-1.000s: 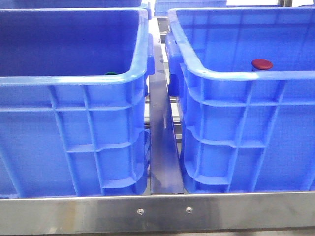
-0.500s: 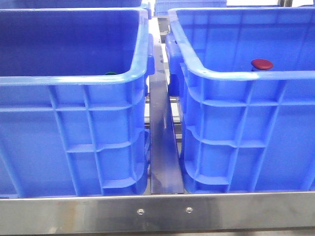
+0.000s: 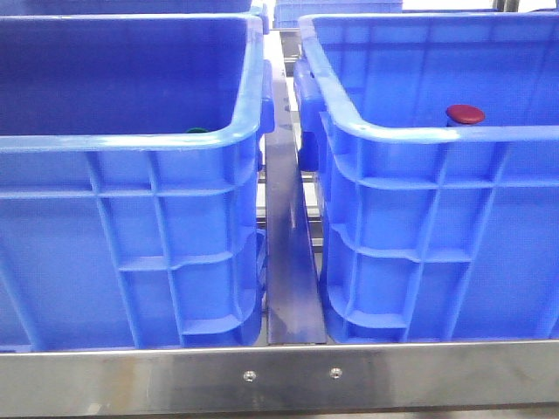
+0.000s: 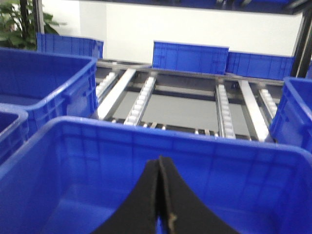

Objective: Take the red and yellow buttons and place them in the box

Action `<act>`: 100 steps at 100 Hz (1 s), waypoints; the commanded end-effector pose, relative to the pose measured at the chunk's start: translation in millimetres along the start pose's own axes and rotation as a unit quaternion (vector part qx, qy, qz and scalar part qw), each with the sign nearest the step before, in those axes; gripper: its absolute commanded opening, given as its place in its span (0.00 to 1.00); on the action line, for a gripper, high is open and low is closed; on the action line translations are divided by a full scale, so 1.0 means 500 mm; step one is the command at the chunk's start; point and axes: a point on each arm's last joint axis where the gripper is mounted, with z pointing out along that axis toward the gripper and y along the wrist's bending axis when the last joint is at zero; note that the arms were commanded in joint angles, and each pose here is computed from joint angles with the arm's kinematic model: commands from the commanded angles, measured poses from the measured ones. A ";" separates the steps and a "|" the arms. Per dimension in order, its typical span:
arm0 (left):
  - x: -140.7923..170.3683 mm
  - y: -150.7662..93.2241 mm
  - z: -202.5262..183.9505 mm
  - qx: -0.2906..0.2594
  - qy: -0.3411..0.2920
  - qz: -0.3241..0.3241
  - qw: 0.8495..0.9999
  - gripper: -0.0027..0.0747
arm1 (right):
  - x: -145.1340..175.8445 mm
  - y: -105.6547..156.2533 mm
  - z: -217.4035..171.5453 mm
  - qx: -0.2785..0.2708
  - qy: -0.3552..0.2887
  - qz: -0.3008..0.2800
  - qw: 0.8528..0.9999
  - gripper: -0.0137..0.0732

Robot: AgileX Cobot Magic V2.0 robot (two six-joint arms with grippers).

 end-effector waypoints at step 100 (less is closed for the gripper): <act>0.019 0.000 -0.004 0.002 -0.029 -0.004 1.000 0.01 | 0.090 0.011 -0.095 0.071 -0.128 -0.011 0.989 0.06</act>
